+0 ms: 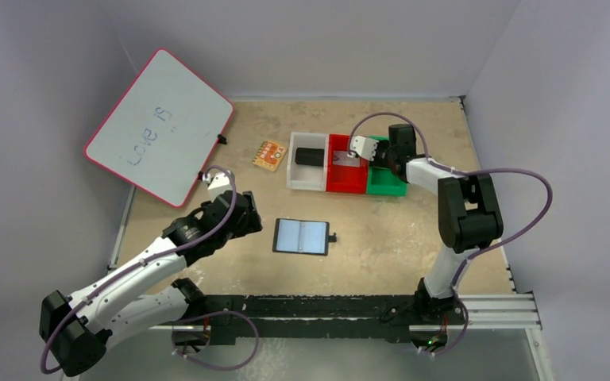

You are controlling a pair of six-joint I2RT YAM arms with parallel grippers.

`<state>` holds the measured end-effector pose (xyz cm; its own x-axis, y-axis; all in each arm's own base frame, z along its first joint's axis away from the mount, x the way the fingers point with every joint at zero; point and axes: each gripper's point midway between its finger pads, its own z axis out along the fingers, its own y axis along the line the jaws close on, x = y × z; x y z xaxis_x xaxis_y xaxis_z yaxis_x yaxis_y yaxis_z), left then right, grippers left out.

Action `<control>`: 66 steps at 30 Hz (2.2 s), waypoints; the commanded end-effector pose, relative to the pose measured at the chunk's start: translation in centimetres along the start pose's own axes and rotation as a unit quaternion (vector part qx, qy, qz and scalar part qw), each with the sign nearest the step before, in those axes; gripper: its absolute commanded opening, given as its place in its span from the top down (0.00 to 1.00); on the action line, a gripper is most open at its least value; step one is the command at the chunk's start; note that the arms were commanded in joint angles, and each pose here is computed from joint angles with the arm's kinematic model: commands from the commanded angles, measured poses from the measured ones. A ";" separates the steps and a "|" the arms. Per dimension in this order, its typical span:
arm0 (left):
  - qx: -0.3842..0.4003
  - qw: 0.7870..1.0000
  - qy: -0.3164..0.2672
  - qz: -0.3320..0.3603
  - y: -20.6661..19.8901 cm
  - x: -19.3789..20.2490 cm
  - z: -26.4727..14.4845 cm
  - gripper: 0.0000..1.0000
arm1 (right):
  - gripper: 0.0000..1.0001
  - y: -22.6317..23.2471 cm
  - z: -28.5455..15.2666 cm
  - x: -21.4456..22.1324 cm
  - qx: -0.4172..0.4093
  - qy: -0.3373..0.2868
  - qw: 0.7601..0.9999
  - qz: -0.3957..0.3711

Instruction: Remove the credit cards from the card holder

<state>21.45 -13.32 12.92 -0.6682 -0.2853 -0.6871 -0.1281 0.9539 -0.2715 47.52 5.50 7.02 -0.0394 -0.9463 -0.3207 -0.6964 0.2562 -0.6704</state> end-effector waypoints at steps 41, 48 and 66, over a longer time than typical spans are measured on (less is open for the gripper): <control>0.009 0.995 0.086 -0.046 -2.4 2.8 5.7 0.25 | 0.00 11.7 -18.2 -10.3 -0.138 -0.223 0.555 0.789; -0.014 0.996 -0.041 -0.080 -1.5 -4.5 1.7 0.22 | 0.00 11.6 -19.9 -9.1 -0.093 -0.219 0.593 0.769; -0.168 0.941 -0.278 -0.097 5.6 -19.4 -13.7 0.19 | 0.00 -10.6 -34.9 -3.3 0.342 -0.177 0.674 0.630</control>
<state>24.75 -4.37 30.85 -0.2236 -0.4201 -0.8795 -0.4154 0.8574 -0.3040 28.40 4.33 36.46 -0.0761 0.3348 -0.9392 -0.0425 0.9400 0.3385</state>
